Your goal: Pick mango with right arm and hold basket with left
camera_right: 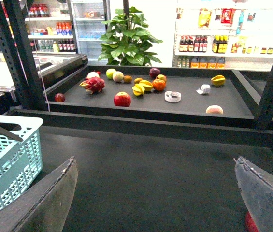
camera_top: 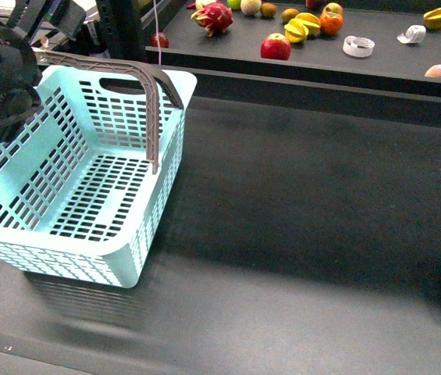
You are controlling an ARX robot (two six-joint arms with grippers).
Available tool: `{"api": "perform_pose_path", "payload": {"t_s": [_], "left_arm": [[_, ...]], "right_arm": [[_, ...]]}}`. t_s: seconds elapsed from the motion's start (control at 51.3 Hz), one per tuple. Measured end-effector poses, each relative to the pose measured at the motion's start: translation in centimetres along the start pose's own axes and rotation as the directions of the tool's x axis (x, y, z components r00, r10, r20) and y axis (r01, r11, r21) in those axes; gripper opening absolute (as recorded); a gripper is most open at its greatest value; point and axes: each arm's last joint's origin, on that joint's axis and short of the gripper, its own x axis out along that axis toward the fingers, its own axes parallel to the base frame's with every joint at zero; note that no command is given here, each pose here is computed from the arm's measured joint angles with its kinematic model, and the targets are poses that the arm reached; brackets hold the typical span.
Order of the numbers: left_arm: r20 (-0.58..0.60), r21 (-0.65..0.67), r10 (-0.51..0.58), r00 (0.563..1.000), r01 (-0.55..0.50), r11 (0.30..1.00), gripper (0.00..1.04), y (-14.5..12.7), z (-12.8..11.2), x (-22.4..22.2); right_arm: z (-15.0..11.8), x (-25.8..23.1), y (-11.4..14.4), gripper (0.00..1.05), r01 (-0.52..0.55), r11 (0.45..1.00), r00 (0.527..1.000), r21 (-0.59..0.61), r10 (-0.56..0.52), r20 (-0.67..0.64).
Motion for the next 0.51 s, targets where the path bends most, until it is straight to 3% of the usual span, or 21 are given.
{"api": "perform_pose_path", "payload": {"t_s": [0.506], "left_arm": [[-0.018, -0.065, 0.038, 0.999, -0.039, 0.997, 0.97, -0.3, 0.0, 5.4]], "right_arm": [[0.0, 0.0, 0.0, 0.97, 0.0, 1.0, 1.0, 0.0, 0.0, 0.0]]}}
